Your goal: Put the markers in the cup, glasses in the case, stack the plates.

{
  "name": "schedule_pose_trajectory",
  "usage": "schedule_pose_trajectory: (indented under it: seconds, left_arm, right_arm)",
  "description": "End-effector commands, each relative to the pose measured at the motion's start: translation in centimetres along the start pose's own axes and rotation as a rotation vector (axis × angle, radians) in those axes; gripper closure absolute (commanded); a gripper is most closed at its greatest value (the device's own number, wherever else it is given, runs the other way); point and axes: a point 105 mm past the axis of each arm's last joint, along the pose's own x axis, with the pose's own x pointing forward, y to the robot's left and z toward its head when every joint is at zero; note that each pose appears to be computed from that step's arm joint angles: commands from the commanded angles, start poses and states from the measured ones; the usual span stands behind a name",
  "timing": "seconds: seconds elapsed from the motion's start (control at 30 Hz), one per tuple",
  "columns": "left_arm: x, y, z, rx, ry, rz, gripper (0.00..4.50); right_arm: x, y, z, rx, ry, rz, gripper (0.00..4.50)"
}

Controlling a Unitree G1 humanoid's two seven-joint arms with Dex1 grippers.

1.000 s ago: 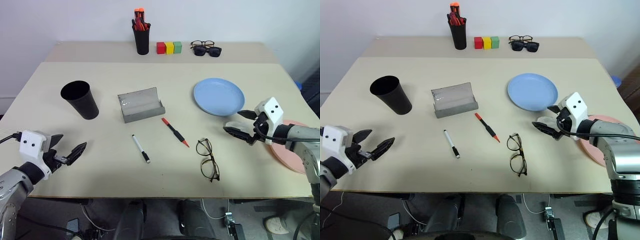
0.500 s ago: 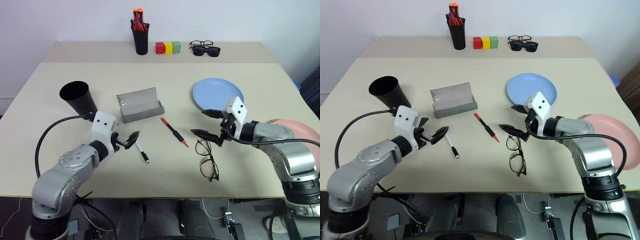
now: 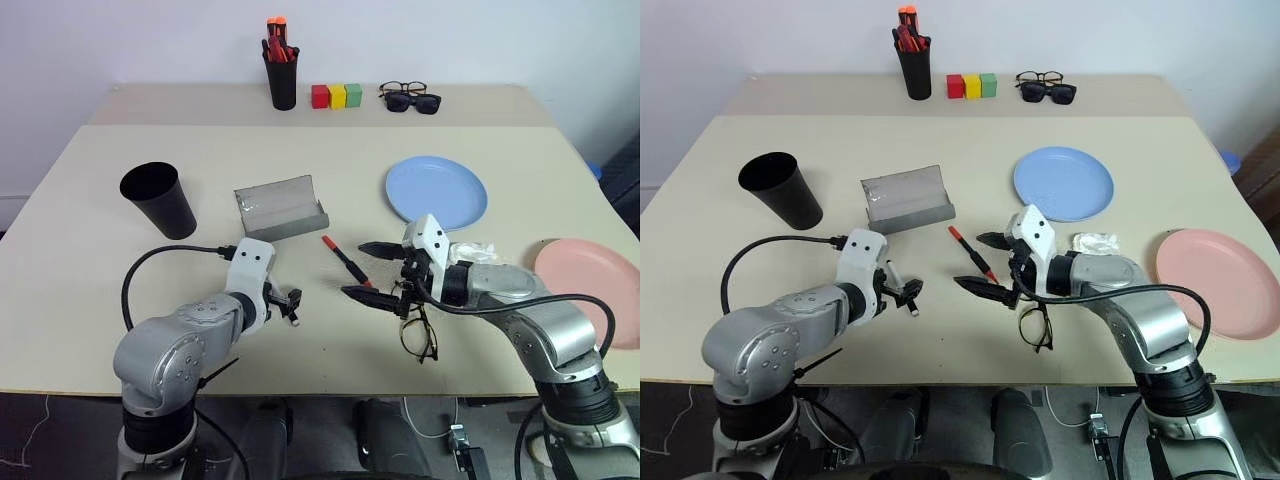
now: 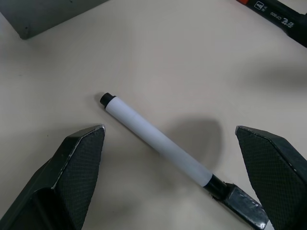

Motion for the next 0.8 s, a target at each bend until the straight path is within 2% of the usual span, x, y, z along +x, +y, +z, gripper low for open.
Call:
schedule_pose_trajectory:
  seconds: [0.03, 0.23, 0.27, 0.4, 0.5, 0.67, 0.77, 0.8]
  left_arm:
    - [0.2, 0.3, -1.2, -0.027, 0.043, 0.017, 1.33]
    - [-0.2, 1.8, -1.6, -0.051, 0.05, 0.075, 4.27]
    - [-0.2, 2.1, -1.6, -0.056, 0.05, 0.088, 4.48]
    - [-1.3, 4.0, -0.8, 0.002, 0.022, 0.134, 4.48]
    - [-3.6, 5.3, 1.6, 0.122, -0.132, 0.135, 4.48]
    - [-9.2, 6.3, 8.7, 0.286, -0.601, 0.118, 4.48]
    - [-12.4, 9.4, 13.9, 0.22, -0.897, 0.275, 4.48]
    - [-13.0, 10.3, 14.8, 0.218, -0.948, 0.332, 4.48]
  right_arm:
    - [0.2, 0.9, 1.1, -0.033, -0.039, 0.025, 0.0]
    - [0.4, 0.9, 1.1, -0.03, -0.047, 0.025, 0.0]
    - [0.5, 0.8, 1.1, -0.03, -0.048, 0.024, 0.0]
    - [0.6, 0.6, 1.1, -0.038, -0.052, 0.023, 0.0]
    - [0.6, 0.4, 1.3, -0.045, -0.056, 0.022, 0.0]
    - [0.8, 0.2, 1.6, -0.056, -0.064, 0.032, 0.0]
    - [1.6, 0.3, 2.2, -0.066, -0.088, 0.052, 0.0]
    - [1.9, 0.3, 2.4, -0.068, -0.095, 0.056, 0.0]
